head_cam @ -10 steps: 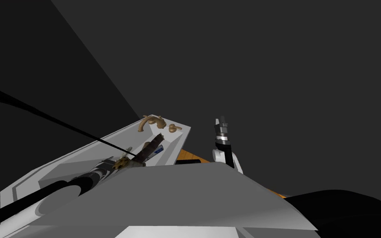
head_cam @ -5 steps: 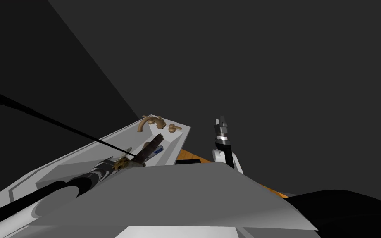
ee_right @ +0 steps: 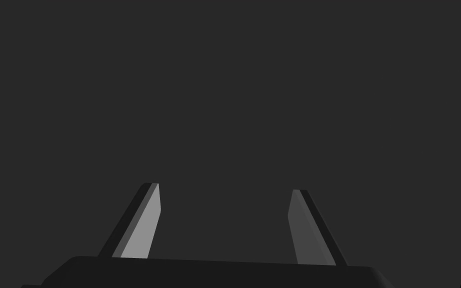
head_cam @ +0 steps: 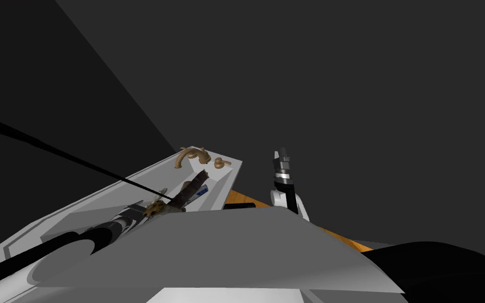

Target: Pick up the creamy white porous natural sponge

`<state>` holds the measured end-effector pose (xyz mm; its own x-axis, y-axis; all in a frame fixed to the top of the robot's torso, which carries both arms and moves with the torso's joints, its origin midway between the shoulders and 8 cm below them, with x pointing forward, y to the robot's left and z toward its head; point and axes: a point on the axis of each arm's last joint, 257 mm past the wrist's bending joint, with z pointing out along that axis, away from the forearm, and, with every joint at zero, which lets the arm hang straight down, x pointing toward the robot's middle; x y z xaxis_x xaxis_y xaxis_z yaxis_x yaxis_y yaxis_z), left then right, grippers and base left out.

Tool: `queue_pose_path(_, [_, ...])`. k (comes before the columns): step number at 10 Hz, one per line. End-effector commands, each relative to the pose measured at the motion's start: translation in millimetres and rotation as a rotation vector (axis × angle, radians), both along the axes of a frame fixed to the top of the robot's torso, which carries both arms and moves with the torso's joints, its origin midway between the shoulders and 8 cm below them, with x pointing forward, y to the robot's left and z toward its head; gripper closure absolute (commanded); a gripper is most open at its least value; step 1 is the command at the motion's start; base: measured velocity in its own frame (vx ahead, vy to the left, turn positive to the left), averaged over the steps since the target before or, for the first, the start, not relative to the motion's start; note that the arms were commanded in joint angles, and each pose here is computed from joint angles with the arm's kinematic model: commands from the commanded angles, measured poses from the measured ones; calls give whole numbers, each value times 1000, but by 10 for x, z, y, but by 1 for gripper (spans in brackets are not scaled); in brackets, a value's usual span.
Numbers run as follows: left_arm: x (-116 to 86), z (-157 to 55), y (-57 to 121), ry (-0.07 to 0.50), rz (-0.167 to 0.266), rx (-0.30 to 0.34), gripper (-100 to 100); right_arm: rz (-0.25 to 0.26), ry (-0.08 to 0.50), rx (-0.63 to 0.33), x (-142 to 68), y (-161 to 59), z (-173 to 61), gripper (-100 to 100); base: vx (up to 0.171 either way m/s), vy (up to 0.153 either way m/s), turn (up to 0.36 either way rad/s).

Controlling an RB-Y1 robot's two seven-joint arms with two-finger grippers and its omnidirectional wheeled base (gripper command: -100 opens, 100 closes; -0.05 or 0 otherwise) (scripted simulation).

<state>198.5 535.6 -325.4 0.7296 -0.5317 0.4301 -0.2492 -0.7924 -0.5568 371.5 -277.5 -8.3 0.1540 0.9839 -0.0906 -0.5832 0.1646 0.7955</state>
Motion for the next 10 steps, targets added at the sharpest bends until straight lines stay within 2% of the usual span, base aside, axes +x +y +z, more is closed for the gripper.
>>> queue_pose_path(1, [0,0,-1,0,0,0,-100,0,0,0,0,0,0,0,4,-4,14])
queue_pose_path(8, [0,0,-1,0,0,0,-100,0,0,0,0,0,0,0,1,-1,3])
queue_pose_path(10, [-50,22,-2,16,-6,-1,-100,0,0,0,0,0,0,0,-22,23,-73])
